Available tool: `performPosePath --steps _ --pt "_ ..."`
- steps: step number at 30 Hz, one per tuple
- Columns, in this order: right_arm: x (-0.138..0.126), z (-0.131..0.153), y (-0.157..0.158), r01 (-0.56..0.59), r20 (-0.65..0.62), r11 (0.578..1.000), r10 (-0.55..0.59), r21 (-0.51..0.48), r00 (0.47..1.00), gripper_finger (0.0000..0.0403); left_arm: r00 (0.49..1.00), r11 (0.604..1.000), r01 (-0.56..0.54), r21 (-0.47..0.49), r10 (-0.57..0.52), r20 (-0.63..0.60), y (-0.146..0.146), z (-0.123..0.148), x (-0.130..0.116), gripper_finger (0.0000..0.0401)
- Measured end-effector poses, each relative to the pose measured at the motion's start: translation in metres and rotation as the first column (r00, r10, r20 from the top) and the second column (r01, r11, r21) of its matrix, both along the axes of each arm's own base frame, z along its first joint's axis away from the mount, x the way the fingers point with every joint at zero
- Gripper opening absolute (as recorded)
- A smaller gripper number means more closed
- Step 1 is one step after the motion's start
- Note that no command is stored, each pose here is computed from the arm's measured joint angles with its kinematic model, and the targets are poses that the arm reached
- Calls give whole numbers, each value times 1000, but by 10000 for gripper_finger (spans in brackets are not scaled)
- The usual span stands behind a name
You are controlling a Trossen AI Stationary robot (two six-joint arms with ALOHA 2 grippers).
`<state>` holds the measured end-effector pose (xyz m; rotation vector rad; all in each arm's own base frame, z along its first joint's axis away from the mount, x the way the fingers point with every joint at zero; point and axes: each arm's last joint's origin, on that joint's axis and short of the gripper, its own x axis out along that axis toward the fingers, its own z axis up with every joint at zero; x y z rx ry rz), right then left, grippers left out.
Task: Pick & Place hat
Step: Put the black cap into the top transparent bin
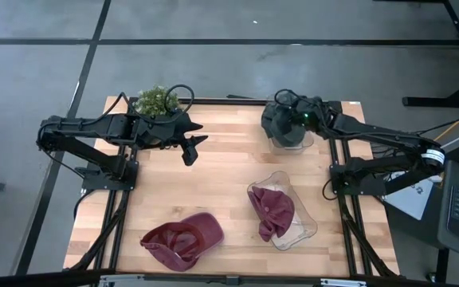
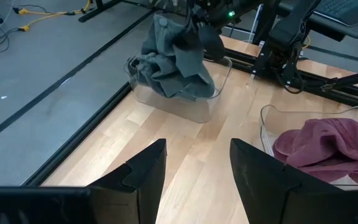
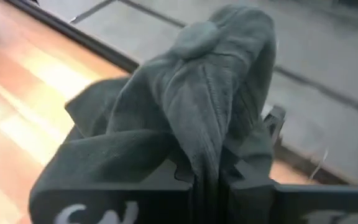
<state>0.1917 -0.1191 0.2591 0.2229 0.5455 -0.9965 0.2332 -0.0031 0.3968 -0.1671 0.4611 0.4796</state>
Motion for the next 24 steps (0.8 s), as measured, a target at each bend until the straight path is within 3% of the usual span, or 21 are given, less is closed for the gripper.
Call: performPosePath --steps 4,15,24 --pt "-4 -5 0 19 -12 997 -18 72 1000 12 1000 1000 0 0 0 0 0 0 0 174" --pt "-9 -7 -4 32 -41 996 -29 82 999 21 1000 1000 1 1 -1 -1 0 0 0 174" --pt "0 2 -5 -121 62 992 118 48 991 126 1000 1000 0 1 0 -1 0 0 0 174"
